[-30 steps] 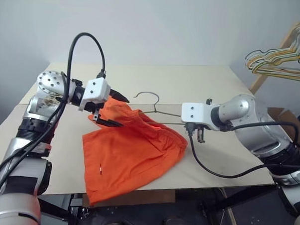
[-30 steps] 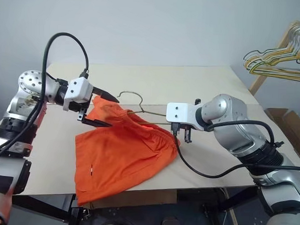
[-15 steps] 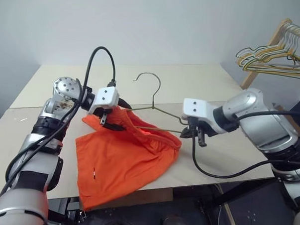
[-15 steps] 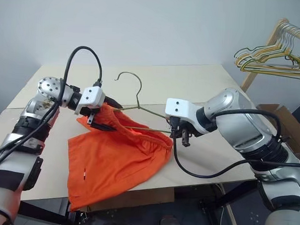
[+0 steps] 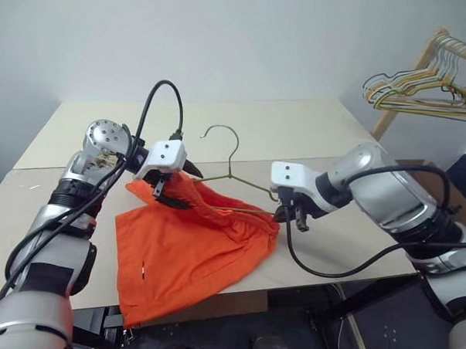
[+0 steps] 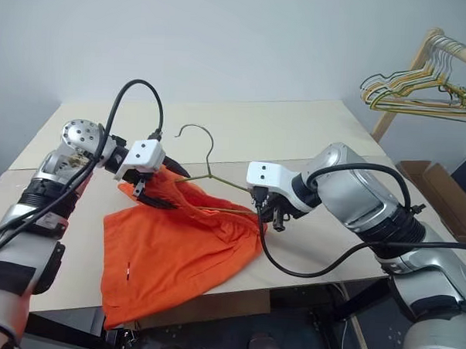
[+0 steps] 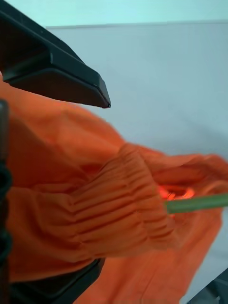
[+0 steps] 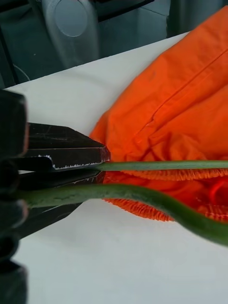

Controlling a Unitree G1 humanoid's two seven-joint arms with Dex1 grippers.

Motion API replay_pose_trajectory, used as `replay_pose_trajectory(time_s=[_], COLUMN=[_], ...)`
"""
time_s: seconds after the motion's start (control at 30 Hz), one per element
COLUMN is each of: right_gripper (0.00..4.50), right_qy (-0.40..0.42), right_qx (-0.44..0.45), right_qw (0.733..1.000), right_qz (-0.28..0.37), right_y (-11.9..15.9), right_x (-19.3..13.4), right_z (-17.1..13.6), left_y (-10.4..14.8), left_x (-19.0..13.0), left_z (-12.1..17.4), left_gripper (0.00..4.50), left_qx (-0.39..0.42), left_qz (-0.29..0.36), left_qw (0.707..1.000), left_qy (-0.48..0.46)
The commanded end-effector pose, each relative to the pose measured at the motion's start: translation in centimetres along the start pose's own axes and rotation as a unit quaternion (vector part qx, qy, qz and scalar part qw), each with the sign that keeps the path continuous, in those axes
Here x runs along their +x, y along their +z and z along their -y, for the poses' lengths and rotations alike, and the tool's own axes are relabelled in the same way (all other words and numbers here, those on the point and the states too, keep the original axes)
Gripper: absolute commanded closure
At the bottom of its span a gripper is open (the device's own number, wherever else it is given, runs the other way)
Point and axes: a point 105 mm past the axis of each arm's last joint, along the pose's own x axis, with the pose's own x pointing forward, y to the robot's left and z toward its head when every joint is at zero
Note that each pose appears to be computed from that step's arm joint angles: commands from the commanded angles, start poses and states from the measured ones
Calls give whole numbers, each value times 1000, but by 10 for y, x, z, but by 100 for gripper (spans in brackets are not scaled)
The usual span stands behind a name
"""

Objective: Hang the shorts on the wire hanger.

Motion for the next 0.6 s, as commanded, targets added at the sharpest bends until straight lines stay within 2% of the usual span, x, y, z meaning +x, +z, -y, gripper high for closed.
replay_pose_trajectory(time_s=[0.03,0.07,0.17,0.43,0.6], right_gripper=[450,450,450,450,450], right_qy=[-6,-5,-2,1,-1], right_qx=[-8,-8,-6,2,-13], right_qw=[1000,1000,1000,1000,1000], right_qz=[11,12,16,25,28], right_y=[10,10,12,14,14], right_x=[-9,-9,-9,-12,-11], right_z=[3,3,4,3,1], left_y=[6,7,10,17,17], left_x=[-5,-4,-1,-1,-2], left_z=[-3,-5,-9,-17,-16], left_gripper=[1,1,55,306,448], left_qx=[18,16,15,10,3], left_qz=[-18,-17,-16,1,8], left_qw=[1000,1000,1000,1000,1000], left_qy=[-7,-7,-5,7,8])
